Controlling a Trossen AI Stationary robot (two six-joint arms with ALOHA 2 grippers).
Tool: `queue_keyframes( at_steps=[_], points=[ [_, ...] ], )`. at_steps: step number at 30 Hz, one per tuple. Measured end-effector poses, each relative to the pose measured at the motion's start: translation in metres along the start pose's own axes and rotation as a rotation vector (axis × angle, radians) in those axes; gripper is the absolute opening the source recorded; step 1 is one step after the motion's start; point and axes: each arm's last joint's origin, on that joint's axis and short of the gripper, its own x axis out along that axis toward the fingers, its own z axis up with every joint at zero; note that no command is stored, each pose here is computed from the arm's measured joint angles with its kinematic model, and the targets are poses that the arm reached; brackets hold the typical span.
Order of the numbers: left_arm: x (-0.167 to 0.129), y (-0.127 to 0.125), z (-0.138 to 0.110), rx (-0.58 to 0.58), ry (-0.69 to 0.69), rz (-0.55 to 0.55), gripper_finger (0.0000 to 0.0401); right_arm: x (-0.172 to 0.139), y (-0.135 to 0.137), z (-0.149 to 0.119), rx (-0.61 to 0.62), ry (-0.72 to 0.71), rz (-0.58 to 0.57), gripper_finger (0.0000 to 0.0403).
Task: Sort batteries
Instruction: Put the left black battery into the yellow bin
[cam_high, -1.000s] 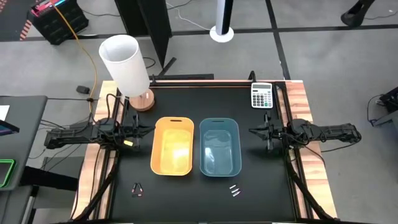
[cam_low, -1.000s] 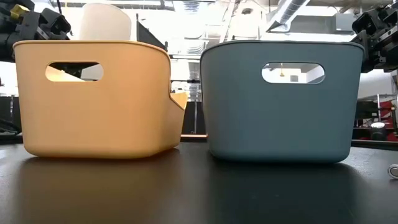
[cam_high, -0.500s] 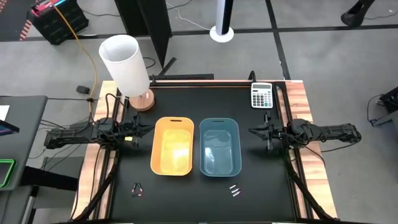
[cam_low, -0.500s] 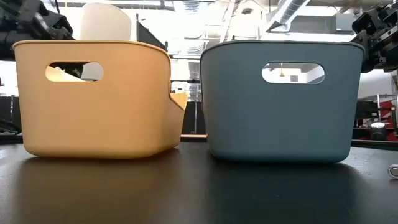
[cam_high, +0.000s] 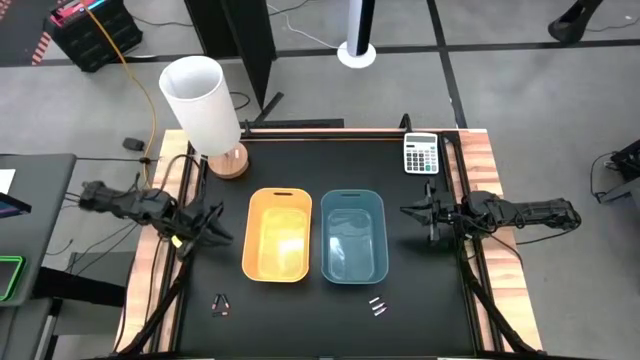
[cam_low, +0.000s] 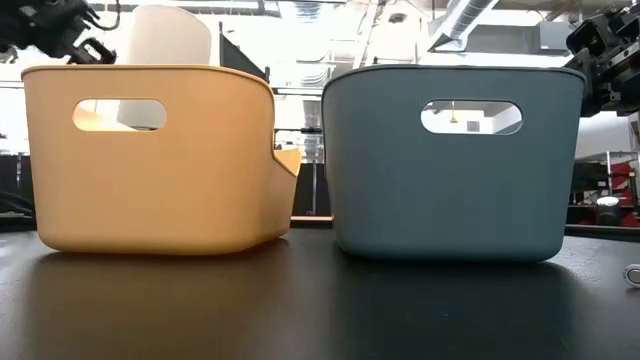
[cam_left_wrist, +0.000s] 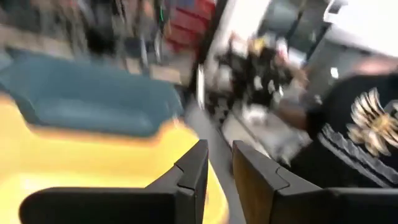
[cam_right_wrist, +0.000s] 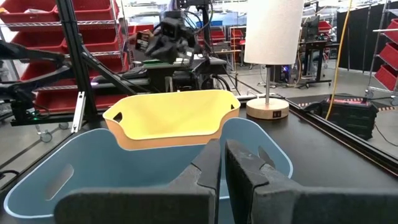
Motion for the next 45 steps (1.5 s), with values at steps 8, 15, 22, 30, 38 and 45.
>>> queue_keyframes(
  at_steps=[8, 15, 22, 30, 38, 45],
  points=[
    [0.036, -0.012, -0.019, -0.389, 0.479, 0.181, 0.0073, 0.0, 0.0, 0.006, 0.003, -0.063, 0.002, 0.0042],
    [0.055, -0.049, -0.007, -0.513, 0.846, 0.38, 0.0073, 0.0, -0.003, 0.008, -0.028, -0.077, -0.027, 0.0042],
    [0.075, -0.081, -0.02, -0.628, 1.004, 0.577, 0.0081, 0.0, -0.004, 0.012, -0.022, -0.125, -0.039, 0.0042],
    [0.091, -0.113, -0.047, -0.877, 1.03, 0.659, 0.0168, -0.001, -0.003, 0.017, -0.014, -0.179, -0.035, 0.0042],
    [0.105, -0.123, -0.07, -1.011, 0.993, 0.777, 0.0207, -0.001, -0.003, 0.017, -0.014, -0.18, -0.036, 0.0042],
    [0.114, -0.121, -0.09, -1.046, 0.972, 0.909, 0.0204, -0.001, -0.003, 0.017, -0.015, -0.179, -0.036, 0.0042]
  ],
)
